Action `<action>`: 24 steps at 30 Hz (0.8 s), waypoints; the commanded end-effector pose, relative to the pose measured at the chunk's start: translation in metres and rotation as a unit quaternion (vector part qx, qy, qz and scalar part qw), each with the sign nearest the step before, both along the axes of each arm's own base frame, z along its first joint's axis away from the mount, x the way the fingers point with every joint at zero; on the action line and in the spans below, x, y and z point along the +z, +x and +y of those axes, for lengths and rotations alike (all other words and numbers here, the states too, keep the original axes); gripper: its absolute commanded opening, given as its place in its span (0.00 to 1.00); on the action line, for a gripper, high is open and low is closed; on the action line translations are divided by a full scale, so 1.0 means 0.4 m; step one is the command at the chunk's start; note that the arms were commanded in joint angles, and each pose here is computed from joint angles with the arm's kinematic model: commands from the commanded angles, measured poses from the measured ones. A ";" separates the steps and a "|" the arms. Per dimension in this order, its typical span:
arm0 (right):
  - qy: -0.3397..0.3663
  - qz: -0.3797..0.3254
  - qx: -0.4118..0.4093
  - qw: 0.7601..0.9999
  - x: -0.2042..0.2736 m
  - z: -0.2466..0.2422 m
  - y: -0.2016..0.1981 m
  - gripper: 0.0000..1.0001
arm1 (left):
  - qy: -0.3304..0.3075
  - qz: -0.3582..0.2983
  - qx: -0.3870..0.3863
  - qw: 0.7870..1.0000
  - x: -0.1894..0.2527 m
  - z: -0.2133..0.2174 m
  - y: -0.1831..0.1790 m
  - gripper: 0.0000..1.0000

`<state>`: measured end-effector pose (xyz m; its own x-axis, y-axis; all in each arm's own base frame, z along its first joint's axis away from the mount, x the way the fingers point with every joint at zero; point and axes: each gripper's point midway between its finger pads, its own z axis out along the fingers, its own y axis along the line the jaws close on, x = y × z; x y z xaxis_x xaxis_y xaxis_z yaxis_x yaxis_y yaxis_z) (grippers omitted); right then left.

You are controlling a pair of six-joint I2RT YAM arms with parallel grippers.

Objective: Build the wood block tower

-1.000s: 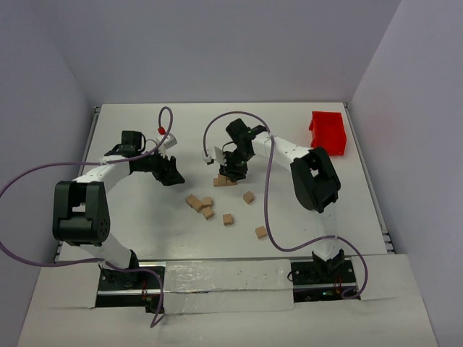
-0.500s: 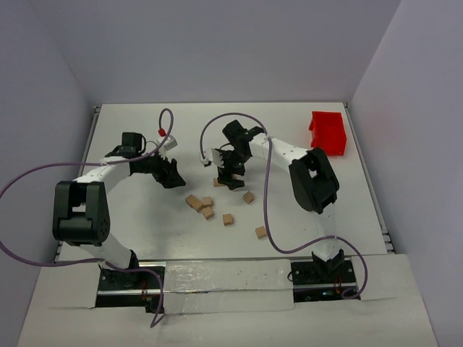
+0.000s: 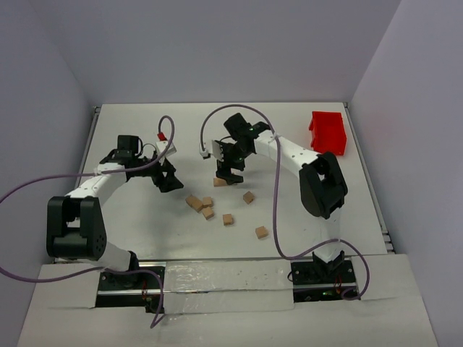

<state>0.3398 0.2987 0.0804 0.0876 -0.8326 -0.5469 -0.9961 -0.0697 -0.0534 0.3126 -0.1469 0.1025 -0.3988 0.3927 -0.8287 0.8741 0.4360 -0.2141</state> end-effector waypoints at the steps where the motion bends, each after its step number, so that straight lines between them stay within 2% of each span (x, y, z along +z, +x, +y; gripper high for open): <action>1: 0.061 -0.049 -0.009 0.997 0.193 0.027 0.000 1.00 | 0.002 -0.083 -0.083 0.993 0.034 -0.003 -0.046 0.88; 5: 0.097 -0.053 -0.034 0.993 0.285 0.013 -0.023 1.00 | 0.053 -0.143 -0.156 0.976 0.024 0.016 -0.058 0.79; 9: 0.131 -0.035 -0.062 0.989 0.337 -0.016 -0.053 1.00 | 0.073 -0.136 -0.221 0.963 0.023 0.011 -0.084 0.73; 10: 0.139 -0.027 -0.079 0.987 0.346 -0.037 -0.061 1.00 | 0.081 -0.145 -0.249 0.954 0.014 0.005 -0.089 0.72; 13: 0.159 0.014 -0.116 0.980 0.326 -0.083 -0.094 1.00 | 0.094 -0.148 -0.310 0.934 -0.001 -0.015 -0.110 0.71; 14: 0.171 0.008 -0.122 0.978 0.349 -0.091 -0.090 1.00 | 0.098 -0.155 -0.322 0.929 -0.001 -0.022 -0.113 0.70; 15: 0.168 0.012 -0.130 0.977 0.339 -0.109 -0.096 1.00 | 0.102 -0.152 -0.330 0.926 -0.007 -0.028 -0.117 0.70; 20: 0.176 0.036 -0.180 0.967 0.291 -0.202 -0.145 1.00 | 0.135 -0.149 -0.416 0.887 -0.069 -0.079 -0.141 0.71; 24: 0.185 0.042 -0.205 0.960 0.282 -0.242 -0.165 1.00 | 0.154 -0.141 -0.454 0.866 -0.106 -0.102 -0.147 0.70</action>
<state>0.2790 0.2054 0.1733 -0.2688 -0.6065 -0.7482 -0.9457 0.3136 0.0856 0.2521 -0.1801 0.0628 0.2767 0.6794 -0.6797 0.9380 -0.3446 0.0374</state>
